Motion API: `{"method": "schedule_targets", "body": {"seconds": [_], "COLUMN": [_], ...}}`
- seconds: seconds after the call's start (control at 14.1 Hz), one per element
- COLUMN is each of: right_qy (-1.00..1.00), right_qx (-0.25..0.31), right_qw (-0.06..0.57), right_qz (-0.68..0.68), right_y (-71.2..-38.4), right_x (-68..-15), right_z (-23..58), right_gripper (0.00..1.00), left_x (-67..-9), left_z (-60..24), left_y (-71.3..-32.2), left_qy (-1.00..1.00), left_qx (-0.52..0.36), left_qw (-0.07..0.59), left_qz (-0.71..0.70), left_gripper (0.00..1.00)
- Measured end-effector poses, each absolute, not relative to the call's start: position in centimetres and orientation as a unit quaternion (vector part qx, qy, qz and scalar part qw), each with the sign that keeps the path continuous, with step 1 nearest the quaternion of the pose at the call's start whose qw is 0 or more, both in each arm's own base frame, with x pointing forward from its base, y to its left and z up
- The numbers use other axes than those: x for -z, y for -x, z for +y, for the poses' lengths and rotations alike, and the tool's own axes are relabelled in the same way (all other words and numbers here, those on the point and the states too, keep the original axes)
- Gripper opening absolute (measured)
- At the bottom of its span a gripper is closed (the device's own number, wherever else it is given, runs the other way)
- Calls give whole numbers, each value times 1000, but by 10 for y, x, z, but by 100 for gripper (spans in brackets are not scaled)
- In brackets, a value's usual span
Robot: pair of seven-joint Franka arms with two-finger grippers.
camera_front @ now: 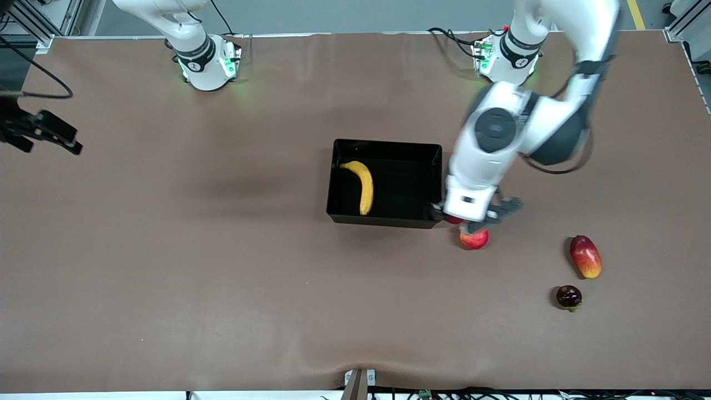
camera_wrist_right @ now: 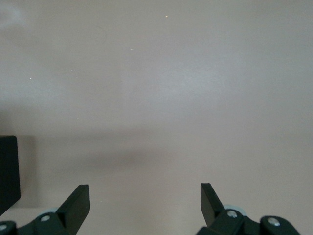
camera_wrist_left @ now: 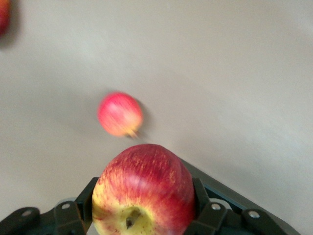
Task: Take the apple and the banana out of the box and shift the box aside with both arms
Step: 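Lift the apple out and carry it beside the mango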
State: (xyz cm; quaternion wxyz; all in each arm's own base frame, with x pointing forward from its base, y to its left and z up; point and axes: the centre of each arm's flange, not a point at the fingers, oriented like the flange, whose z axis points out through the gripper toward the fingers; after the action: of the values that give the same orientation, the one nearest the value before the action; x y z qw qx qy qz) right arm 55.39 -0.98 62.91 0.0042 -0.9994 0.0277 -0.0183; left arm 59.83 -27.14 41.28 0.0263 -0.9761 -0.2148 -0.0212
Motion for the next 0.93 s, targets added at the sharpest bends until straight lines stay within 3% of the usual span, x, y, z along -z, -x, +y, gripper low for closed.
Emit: {"method": "schedule_targets", "body": {"seconds": [0.36,0.93], "right_qy": [1000,999], "right_qx": [1,-32], "right_qw": [2,7], "right_qz": [12,-12], "right_y": [-574,-611], "right_x": [-607,-534], "right_z": [8,45], "right_gripper": [100,100], "left_x": [-387,-267], "left_z": [-167,-85], "left_y": [-633,-677], "left_qy": [982,983], "left_qx": [-8,28], "left_qw": [41,58], "left_qz": [-184,-170], "left_gripper": [78,78]}}
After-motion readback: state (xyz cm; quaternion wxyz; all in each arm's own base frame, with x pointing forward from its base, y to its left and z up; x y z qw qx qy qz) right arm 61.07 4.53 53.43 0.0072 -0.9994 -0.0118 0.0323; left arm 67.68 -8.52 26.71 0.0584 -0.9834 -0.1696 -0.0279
